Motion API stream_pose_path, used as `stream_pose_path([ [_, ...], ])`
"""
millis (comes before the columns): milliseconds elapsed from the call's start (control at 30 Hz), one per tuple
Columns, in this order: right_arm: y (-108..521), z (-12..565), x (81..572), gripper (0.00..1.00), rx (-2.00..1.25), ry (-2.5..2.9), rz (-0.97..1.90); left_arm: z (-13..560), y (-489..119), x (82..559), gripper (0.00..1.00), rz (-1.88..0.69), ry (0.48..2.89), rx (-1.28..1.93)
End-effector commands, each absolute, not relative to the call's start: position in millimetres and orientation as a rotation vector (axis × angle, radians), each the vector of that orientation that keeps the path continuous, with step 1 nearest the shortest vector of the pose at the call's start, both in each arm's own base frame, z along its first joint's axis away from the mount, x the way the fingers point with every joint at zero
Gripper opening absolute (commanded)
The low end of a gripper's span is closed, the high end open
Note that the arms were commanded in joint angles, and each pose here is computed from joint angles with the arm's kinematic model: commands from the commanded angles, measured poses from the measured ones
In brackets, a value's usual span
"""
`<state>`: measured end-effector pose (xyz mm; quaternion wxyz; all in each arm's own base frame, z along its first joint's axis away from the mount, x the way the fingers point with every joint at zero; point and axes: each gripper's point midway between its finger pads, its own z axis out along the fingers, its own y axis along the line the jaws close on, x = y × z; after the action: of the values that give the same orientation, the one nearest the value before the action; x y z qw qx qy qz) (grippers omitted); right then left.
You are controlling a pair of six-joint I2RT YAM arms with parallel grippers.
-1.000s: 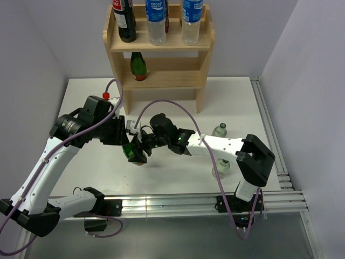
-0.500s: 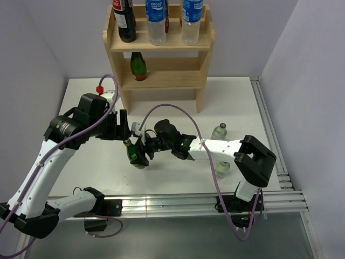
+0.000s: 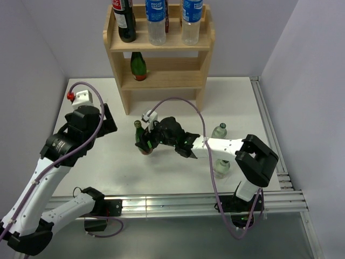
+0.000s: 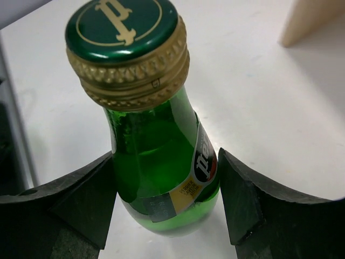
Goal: Place and organize the beverage onto the shelf
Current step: Pick up the drink from the center of the board.
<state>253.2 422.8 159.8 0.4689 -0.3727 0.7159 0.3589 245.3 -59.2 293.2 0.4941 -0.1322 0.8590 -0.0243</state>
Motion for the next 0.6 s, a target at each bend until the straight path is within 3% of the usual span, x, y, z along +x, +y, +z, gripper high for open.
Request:
stream_pose_path([
  [0, 414, 280, 289, 0.00, -0.638, 1.474, 0.891, 305, -36, 259, 1.00, -0.010, 1.884, -0.465],
  [300, 377, 317, 357, 0.00, -0.485, 1.486, 0.756, 252, -44, 265, 1.00, 0.006, 1.937, -0.397],
  [567, 360, 350, 396, 0.00, -0.446, 1.473, 0.669, 248, -45, 265, 0.99, -0.015, 1.938, -0.387],
])
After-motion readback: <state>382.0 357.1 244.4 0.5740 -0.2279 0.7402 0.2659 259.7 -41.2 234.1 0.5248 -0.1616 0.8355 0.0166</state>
